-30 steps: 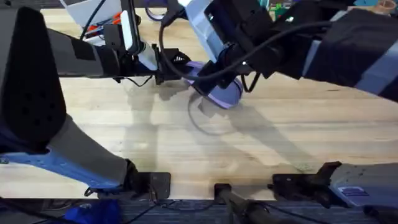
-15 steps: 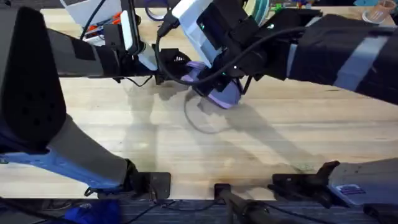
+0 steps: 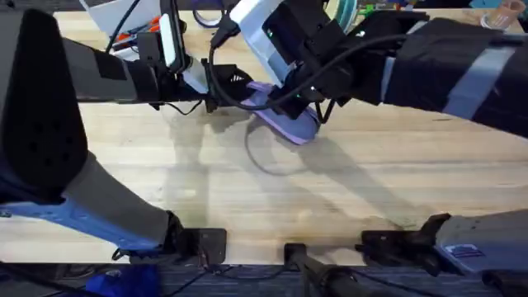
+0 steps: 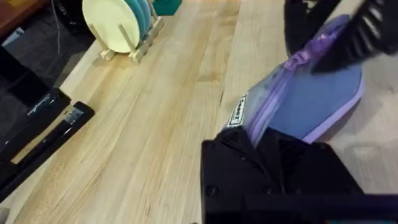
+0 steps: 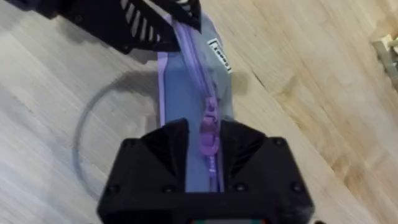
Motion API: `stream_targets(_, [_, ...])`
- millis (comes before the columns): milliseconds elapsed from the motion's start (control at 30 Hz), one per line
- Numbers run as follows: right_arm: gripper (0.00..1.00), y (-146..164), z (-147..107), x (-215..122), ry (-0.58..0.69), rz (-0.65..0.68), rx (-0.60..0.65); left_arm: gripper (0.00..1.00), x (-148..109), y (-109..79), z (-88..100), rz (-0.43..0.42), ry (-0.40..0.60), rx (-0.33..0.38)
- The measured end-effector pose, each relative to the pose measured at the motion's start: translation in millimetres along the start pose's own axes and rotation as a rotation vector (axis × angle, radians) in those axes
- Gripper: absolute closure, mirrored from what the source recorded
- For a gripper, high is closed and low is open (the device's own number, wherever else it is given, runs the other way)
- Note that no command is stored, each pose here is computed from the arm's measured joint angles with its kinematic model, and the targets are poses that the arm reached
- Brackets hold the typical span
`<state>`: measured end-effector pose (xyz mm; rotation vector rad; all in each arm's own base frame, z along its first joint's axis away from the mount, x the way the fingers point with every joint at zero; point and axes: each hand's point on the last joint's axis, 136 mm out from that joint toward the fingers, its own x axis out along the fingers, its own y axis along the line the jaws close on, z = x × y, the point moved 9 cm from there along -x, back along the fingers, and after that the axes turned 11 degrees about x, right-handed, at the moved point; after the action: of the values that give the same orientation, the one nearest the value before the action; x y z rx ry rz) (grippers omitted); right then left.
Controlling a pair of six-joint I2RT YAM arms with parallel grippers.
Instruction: Unzip the bag, pick up the pens from the table one at a time and place them inside, then zip the bag closed.
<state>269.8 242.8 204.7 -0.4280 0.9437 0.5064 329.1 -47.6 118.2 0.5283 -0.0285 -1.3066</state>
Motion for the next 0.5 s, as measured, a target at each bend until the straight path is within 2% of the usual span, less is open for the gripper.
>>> stream_targets(67, [0.958, -0.3, 0.5, 0.0, -0.003, -0.002, 0.0, 0.958, 0.0, 0.0, 0.0, 0.0, 0.0, 0.0])
stream_targets(500, [0.97, -0.1, 3.3, 0.0, -0.021, -0.002, 0.0, 0.958, -1.3, 0.8, -0.7, 0.006, 0.004, 0.002])
